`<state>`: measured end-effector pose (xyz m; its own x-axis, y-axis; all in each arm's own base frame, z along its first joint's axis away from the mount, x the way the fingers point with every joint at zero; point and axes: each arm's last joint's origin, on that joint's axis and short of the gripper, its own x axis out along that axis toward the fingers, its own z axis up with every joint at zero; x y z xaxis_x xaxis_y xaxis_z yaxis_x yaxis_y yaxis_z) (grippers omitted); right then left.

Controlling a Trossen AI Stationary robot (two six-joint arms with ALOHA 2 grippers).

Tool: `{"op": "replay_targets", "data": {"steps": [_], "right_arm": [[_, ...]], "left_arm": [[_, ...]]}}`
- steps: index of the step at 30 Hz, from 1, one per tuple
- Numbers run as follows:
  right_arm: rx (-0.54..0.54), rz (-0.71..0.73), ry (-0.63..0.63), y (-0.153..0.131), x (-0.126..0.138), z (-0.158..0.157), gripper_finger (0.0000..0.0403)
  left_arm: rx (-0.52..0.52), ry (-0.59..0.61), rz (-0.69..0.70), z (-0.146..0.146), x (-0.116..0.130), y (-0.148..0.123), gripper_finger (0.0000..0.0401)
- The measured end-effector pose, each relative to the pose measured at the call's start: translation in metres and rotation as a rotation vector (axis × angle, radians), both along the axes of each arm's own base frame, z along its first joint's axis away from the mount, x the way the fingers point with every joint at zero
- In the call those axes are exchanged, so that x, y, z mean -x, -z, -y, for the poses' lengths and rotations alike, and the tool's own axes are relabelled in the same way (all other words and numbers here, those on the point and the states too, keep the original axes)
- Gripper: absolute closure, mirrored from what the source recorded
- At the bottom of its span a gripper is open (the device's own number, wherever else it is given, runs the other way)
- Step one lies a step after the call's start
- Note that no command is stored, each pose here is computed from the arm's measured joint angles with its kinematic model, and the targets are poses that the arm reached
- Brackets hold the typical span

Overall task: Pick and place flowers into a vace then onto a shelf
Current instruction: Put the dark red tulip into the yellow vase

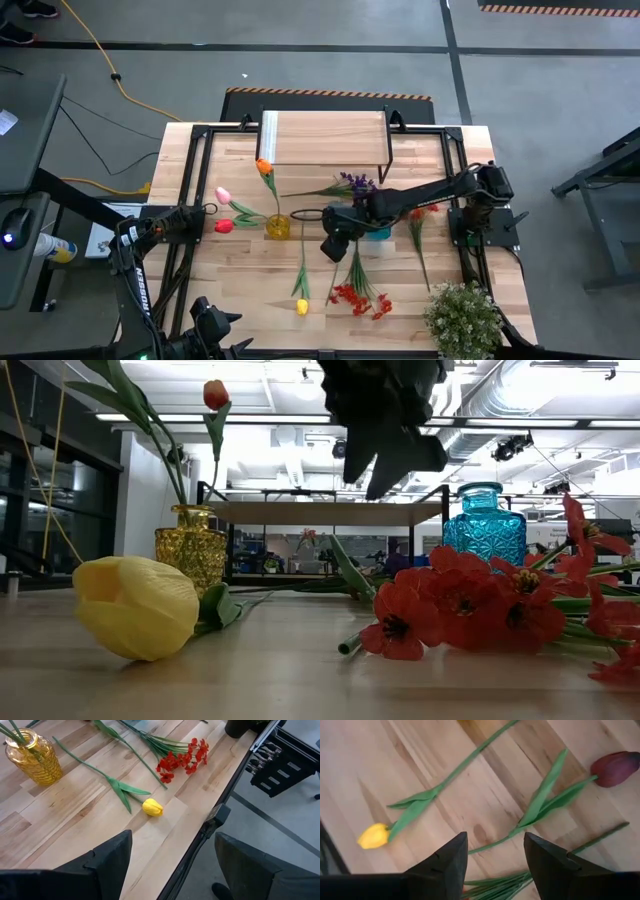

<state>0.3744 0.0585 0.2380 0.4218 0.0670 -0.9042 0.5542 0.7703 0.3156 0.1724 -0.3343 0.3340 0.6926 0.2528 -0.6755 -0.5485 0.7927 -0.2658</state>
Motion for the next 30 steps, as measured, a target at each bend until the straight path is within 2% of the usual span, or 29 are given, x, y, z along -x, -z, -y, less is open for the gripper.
{"op": "replay_targets", "data": {"steps": [15, 30], "right_arm": [[-0.011, -0.163, 0.012, 0.048, -0.012, 0.005, 0.0214], [-0.008, -0.222, 0.039, 0.068, -0.017, 0.014, 0.0213]], "left_arm": [[0.003, 0.000, 0.002, 0.000, 0.000, 0.000, 0.0084], [0.004, 0.000, 0.002, 0.000, 0.000, 0.000, 0.0084]]}}
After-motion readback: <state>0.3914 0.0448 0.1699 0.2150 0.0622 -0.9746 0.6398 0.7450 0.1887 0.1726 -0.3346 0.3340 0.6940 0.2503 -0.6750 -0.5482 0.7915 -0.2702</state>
